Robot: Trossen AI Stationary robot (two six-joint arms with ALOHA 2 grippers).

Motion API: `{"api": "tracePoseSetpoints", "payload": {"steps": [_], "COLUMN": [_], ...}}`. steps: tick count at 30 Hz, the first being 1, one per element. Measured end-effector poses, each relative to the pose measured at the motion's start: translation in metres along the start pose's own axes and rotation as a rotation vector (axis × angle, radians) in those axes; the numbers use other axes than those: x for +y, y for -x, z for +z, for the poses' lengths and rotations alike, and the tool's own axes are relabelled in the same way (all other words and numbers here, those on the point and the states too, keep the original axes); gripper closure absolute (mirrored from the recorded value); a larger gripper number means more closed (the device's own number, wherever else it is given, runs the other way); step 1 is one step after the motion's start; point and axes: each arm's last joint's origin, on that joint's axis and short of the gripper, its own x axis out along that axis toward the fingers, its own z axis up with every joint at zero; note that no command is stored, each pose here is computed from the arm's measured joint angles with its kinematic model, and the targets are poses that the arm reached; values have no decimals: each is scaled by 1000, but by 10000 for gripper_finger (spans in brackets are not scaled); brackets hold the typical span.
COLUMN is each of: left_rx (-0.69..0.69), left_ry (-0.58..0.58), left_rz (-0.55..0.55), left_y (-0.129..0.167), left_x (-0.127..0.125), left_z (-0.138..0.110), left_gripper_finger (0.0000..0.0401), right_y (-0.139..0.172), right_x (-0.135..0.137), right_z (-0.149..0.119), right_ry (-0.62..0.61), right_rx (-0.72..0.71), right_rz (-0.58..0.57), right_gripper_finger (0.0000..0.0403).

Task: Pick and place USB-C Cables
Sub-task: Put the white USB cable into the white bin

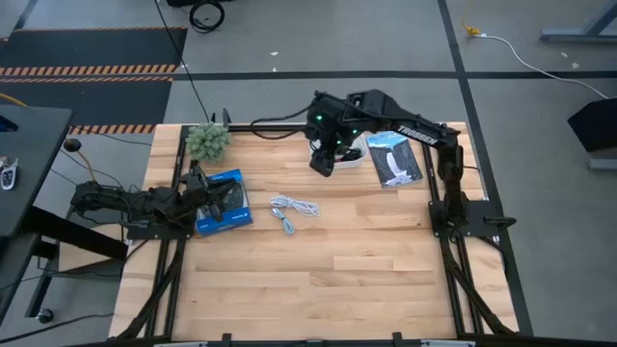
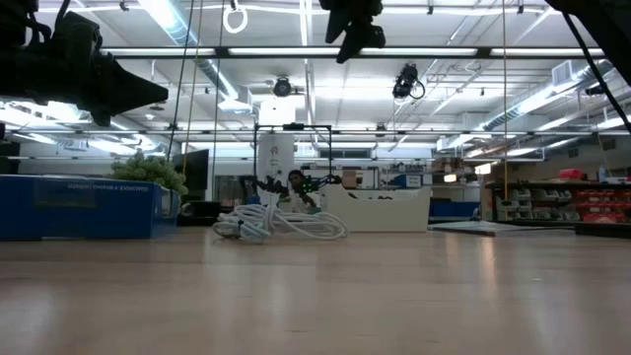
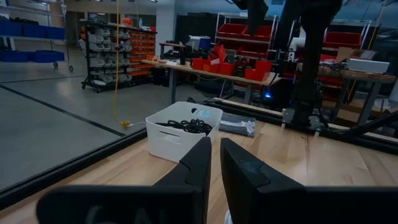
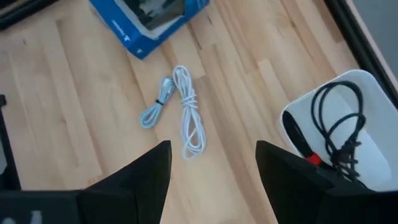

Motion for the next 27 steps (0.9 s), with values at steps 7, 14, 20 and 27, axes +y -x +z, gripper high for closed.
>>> {"api": "tracePoseSetpoints", "payload": {"steps": [7, 14, 20, 27], "left_rx": [3, 3, 3, 3], "left_ry": [-2, -3, -2, -2], "left_rz": [0, 0, 0, 0], "left_y": [0, 0, 0, 0], "left_x": [0, 0, 0, 0], "left_z": [0, 0, 0, 0], "left_gripper_finger": [358, 358, 358, 358], "right_y": [-15, -23, -30, -49], "right_x": [11, 12, 14, 12], "right_z": [4, 4, 0, -7], "right_ry": [30, 60, 65, 63], "right_rx": [-11, 3, 34, 108], "right_rz": [17, 6, 2, -13], "right_gripper_finger": [163, 164, 181, 193]}}
